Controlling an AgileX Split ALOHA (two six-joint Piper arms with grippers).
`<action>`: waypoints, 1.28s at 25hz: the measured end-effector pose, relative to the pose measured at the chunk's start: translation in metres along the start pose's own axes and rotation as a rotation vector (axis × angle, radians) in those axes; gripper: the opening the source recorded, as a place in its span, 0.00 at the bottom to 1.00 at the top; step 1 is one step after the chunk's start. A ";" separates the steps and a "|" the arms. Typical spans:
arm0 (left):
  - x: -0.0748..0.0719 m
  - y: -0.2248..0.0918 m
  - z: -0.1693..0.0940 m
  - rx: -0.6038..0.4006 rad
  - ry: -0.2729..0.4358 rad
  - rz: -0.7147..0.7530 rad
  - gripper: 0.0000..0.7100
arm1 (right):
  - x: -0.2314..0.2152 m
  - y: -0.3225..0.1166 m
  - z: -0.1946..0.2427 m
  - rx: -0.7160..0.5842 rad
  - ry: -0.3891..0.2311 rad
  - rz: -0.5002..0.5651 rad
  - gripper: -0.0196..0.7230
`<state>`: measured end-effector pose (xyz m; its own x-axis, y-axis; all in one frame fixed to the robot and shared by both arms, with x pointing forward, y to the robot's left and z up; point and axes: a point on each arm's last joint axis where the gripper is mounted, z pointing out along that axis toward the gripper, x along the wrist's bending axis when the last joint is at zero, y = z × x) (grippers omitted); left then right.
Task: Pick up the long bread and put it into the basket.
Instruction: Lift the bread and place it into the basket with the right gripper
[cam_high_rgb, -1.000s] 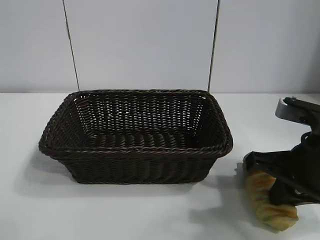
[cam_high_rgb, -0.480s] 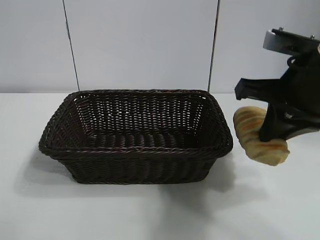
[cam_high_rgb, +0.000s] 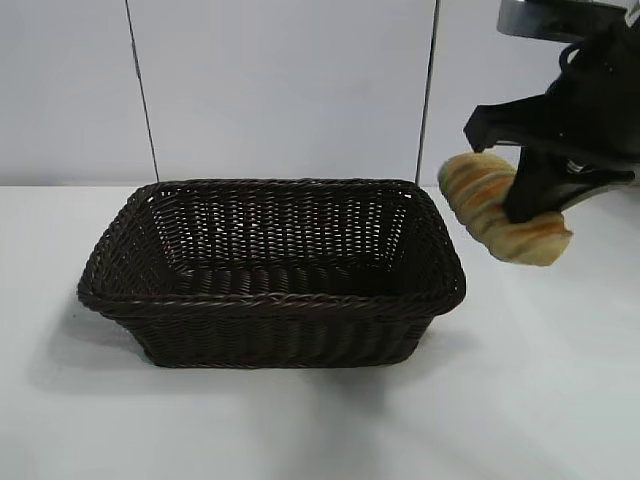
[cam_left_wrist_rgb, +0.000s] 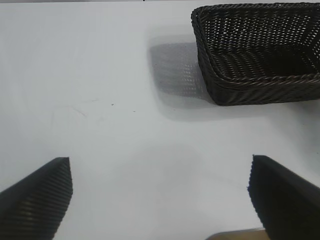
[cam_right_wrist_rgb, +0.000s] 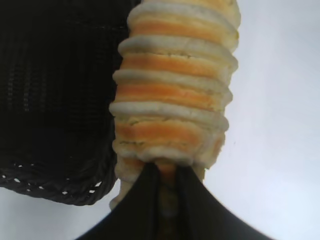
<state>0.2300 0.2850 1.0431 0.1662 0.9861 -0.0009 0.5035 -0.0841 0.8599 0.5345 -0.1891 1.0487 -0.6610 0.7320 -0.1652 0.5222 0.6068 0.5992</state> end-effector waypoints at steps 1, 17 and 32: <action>0.000 0.000 0.000 0.000 0.000 0.000 0.97 | 0.000 0.003 0.002 -0.015 0.018 -0.046 0.12; 0.000 0.000 0.000 0.000 0.000 0.000 0.97 | 0.050 0.050 0.093 -0.022 0.247 -0.598 0.10; 0.000 0.000 0.000 0.000 0.000 0.000 0.97 | 0.067 0.042 0.148 0.045 0.254 -0.622 0.10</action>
<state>0.2300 0.2850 1.0431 0.1662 0.9861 -0.0009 0.5035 -0.0841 0.8599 0.5921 -0.0690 0.9467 -0.9493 0.1499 -0.2764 0.0218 0.9083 0.4177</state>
